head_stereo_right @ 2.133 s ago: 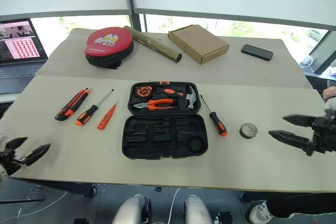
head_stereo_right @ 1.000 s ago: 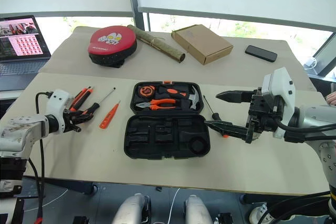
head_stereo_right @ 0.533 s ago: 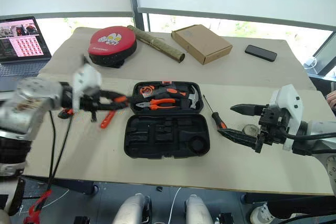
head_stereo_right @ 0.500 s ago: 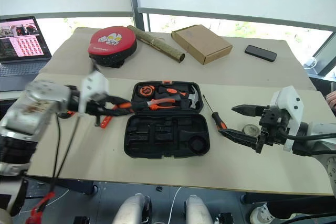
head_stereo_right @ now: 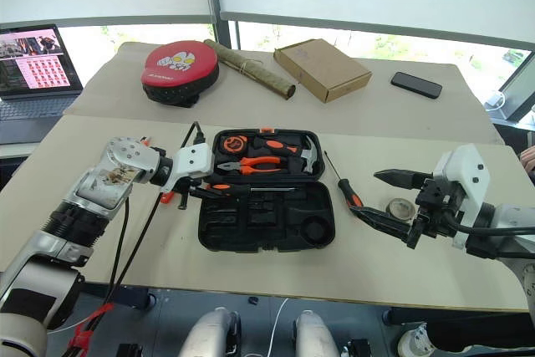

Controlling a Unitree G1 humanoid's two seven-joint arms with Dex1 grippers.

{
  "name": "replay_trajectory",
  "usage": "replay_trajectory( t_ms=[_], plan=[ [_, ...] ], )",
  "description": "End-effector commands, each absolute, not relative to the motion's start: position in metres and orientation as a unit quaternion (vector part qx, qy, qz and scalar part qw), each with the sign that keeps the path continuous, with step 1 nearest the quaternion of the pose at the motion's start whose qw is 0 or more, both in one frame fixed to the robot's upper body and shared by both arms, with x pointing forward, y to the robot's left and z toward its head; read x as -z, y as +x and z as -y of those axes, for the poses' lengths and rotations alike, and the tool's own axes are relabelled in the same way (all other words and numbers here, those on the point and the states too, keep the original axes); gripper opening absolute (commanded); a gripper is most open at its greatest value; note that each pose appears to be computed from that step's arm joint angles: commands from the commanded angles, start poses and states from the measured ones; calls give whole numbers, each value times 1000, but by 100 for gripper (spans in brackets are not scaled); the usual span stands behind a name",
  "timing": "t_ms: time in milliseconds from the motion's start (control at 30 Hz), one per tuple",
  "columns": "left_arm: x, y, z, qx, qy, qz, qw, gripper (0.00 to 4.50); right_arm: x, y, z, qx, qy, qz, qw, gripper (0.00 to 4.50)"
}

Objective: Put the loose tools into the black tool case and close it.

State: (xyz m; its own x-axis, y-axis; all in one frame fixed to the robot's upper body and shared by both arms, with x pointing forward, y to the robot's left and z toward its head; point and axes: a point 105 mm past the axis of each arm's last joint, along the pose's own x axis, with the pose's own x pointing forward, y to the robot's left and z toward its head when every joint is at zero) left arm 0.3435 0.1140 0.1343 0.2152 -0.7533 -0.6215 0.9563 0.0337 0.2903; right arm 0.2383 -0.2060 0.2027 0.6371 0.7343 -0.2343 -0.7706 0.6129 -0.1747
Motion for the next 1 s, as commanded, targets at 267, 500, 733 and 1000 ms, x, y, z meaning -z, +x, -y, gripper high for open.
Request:
replay_trajectory(
  t_ms=[267,500,733,1000],
  plan=[
    [-143,357,-109,589,356,-146,711,88,-210,232,205,-419,-147,-63,894,450],
    [-158,355,-102,602,340,-124,712,359,-212,233,202,-423,-142,-59,893,450],
    [-177,359,-94,603,331,-92,720,291,-206,232,200,-431,-145,-68,888,450],
    [-153,364,-84,608,350,-107,705,2,-206,235,198,-434,-147,-66,886,450]
  ],
)
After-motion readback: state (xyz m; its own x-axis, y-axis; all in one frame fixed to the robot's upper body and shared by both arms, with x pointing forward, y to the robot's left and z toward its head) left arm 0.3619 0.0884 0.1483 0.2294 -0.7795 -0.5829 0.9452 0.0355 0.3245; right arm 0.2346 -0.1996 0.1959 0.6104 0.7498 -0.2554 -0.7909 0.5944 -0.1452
